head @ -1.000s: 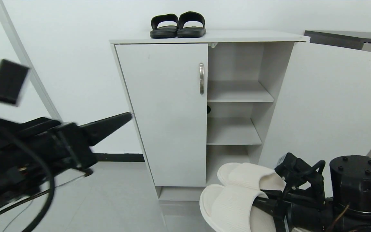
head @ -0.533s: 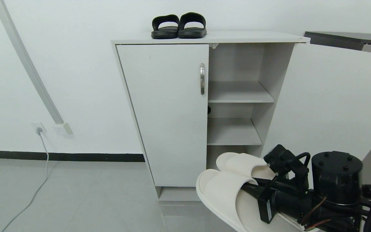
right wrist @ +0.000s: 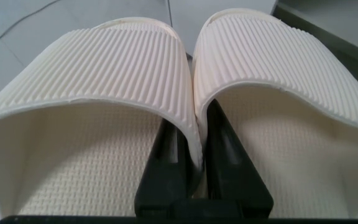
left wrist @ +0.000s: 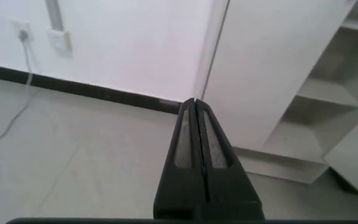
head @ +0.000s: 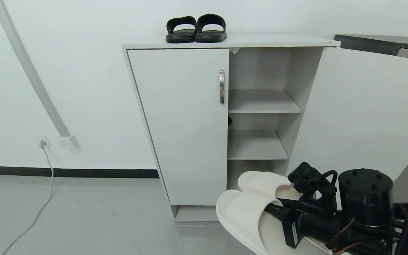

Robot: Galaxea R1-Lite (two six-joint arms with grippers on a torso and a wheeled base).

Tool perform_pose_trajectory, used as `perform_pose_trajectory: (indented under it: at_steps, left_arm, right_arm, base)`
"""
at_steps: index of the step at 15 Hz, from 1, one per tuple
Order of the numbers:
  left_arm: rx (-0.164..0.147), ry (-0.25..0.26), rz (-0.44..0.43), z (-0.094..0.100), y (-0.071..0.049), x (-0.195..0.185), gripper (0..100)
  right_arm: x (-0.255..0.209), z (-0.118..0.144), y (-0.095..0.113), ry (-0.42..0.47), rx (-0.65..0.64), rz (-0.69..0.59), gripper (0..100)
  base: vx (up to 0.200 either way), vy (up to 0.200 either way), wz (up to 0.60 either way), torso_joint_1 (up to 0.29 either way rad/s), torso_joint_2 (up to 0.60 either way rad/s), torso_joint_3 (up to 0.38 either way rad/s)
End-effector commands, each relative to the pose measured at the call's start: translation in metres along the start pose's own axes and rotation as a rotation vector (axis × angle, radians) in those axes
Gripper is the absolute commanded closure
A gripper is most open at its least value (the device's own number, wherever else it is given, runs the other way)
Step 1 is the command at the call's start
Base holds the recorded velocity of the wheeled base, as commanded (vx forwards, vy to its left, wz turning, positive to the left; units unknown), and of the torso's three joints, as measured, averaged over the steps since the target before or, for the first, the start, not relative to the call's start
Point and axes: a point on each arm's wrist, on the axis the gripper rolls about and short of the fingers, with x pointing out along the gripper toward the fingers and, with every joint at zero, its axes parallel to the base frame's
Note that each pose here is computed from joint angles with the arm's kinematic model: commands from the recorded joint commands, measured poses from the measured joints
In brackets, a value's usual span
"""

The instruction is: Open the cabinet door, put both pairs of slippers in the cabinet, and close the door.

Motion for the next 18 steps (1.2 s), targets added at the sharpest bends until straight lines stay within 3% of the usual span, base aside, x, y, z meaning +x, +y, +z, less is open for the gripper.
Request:
perform_pose_trajectory:
  at_steps: [1, 2, 3, 4, 5, 6, 7, 8, 10, 13, 15, 18]
  left_arm:
    - [0.022, -0.034, 0.048, -0.021, 0.001, 0.001, 100]
    - [0.027, -0.06, 0.036, -0.023, 0.001, 0.004, 100]
    - [0.042, -0.053, 0.009, -0.027, 0.0, 0.006, 100]
    - [0.051, -0.044, -0.113, -0.029, -0.002, 0.006, 100]
    - [0.057, -0.043, -0.156, -0.029, -0.003, 0.006, 100]
    - [0.08, -0.045, -0.154, -0.029, -0.003, 0.006, 100]
    - [0.081, -0.043, -0.152, -0.029, -0.003, 0.006, 100]
    - [0.06, -0.041, -0.147, -0.029, -0.003, 0.006, 100]
    - [0.042, -0.056, -0.001, -0.029, 0.0, 0.006, 100]
    - [0.019, -0.05, -0.069, -0.028, -0.001, 0.006, 100]
    - [0.03, -0.049, -0.088, -0.029, -0.002, 0.006, 100]
    - [0.01, -0.051, -0.075, -0.028, -0.001, 0.006, 100]
  right_arm:
    - [0.001, -0.001, 0.0, 0.004, 0.0, 0.001, 100]
    - [0.002, -0.002, 0.0, 0.01, -0.001, 0.001, 100]
    - [0.003, -0.002, 0.0, 0.012, -0.002, 0.002, 100]
    - [0.003, -0.004, 0.002, 0.016, -0.003, 0.006, 100]
    - [0.003, -0.003, 0.002, 0.016, -0.004, 0.008, 100]
    - [0.003, -0.004, 0.004, 0.018, -0.006, 0.014, 100]
    - [0.003, -0.004, 0.004, 0.018, -0.007, 0.016, 100]
    - [0.005, -0.004, 0.004, 0.02, -0.008, 0.015, 100]
    - [0.007, -0.005, 0.005, 0.024, -0.013, 0.005, 100]
    - [0.011, -0.004, 0.011, 0.021, -0.024, -0.041, 100]
    - [0.019, 0.005, 0.016, -0.012, -0.028, -0.073, 100]
    - [0.05, 0.013, 0.019, -0.04, -0.02, -0.25, 100]
  base:
    - [0.0, 0.0, 0.0, 0.0, 0.0, 0.0]
    - [0.0, 0.0, 0.0, 0.0, 0.0, 0.0]
    - [0.0, 0.0, 0.0, 0.0, 0.0, 0.0]
    - [0.0, 0.0, 0.0, 0.0, 0.0, 0.0]
    - [0.0, 0.0, 0.0, 0.0, 0.0, 0.0]
    - [0.0, 0.0, 0.0, 0.0, 0.0, 0.0]
    - [0.0, 0.0, 0.0, 0.0, 0.0, 0.0]
    - [0.0, 0.0, 0.0, 0.0, 0.0, 0.0]
    - [0.0, 0.0, 0.0, 0.0, 0.0, 0.0]
    - [0.0, 0.0, 0.0, 0.0, 0.0, 0.0]
    - [0.0, 0.0, 0.0, 0.0, 0.0, 0.0]
    - [0.0, 0.0, 0.0, 0.0, 0.0, 0.0]
